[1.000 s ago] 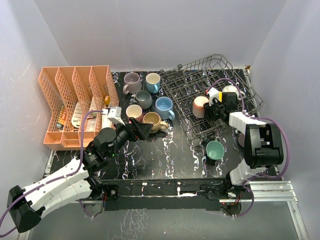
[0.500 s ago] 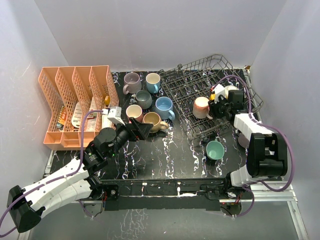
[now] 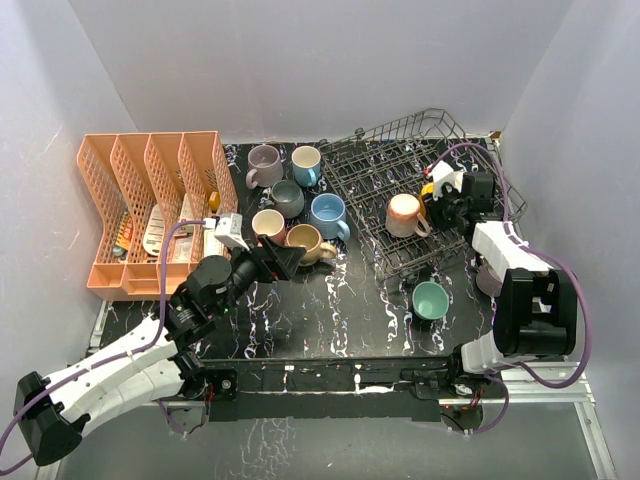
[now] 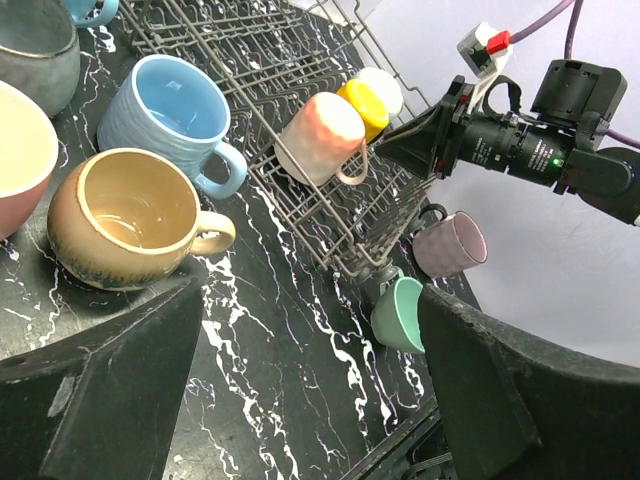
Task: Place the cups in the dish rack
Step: Adjust the cup in the dish rack.
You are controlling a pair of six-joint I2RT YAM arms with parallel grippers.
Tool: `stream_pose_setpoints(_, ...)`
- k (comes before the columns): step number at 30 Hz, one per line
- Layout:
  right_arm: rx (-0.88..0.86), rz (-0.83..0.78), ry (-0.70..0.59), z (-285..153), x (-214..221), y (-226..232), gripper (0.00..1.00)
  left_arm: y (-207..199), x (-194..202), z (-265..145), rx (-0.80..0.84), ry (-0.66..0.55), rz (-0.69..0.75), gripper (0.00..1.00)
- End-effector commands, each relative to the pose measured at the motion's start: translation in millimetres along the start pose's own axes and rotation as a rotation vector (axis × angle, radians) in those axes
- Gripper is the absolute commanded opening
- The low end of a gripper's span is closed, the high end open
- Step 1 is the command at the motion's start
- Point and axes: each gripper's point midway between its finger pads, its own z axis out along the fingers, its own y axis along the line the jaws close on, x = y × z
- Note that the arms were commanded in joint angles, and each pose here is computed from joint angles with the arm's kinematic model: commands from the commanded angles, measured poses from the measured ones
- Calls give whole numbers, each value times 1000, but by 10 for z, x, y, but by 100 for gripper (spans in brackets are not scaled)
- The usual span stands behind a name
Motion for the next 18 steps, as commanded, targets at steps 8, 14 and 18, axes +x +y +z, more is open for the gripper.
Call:
stream_pose_setpoints(8, -386, -100, -71, -270, -196, 611, 8, -55, -62, -9, 28, -28, -1, 86)
stream_pose_setpoints(14, -434, -69, -78, -174, -213, 648, 8, -54, -48, -22, 30, -20, -5, 86)
stream_pose_setpoints(18, -534, -95, -131, -138, -342, 881, 8, -39, -26, -21, 33, -24, -18, 86)
